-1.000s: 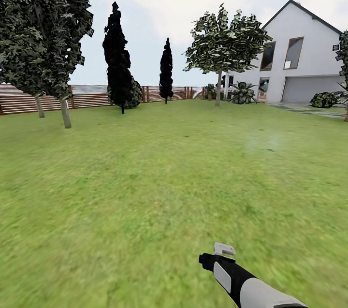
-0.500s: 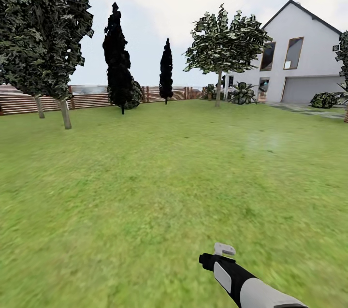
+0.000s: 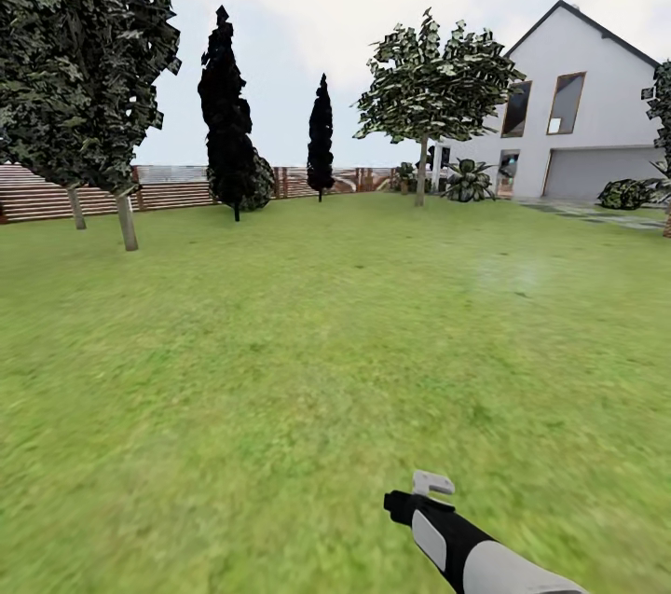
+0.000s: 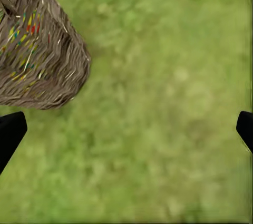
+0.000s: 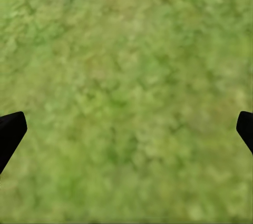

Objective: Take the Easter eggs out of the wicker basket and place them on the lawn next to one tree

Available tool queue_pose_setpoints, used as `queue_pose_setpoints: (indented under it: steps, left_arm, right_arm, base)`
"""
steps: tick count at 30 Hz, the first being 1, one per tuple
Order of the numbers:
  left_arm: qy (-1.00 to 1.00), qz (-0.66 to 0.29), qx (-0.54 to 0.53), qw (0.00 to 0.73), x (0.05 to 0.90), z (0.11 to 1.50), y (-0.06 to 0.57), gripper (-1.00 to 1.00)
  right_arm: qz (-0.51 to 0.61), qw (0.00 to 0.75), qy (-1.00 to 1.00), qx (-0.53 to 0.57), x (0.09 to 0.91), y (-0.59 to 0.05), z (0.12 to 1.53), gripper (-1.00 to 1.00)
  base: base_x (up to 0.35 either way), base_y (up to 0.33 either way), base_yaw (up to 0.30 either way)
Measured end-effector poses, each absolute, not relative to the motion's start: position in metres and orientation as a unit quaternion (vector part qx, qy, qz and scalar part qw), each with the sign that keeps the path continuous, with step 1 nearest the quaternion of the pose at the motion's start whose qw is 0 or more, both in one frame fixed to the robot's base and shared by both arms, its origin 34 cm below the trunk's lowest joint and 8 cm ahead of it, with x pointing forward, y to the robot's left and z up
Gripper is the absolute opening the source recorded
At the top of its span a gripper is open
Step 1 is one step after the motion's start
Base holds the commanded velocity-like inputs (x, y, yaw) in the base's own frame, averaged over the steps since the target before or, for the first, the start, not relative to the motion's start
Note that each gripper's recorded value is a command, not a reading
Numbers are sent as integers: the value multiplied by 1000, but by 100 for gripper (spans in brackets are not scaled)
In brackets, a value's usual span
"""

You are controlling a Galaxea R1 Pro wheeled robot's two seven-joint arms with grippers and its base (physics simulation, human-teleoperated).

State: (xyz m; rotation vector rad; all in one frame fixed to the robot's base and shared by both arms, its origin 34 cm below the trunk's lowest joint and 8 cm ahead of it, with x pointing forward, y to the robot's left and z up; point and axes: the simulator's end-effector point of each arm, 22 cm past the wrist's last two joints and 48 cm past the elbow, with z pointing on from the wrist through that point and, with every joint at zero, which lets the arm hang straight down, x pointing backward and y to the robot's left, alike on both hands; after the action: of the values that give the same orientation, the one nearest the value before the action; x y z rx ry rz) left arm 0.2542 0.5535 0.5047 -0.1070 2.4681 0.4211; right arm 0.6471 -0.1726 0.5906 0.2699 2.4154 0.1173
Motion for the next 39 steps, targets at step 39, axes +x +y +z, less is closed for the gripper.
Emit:
queue_pose_setpoints:
  steps: [39]
  left_arm:
    - [959, 89, -99, 252, 304, 491, 387, 100]
  right_arm:
    - [38, 321, 940, 107, 617, -180, 629, 100]
  base:
    - [0, 0, 0]
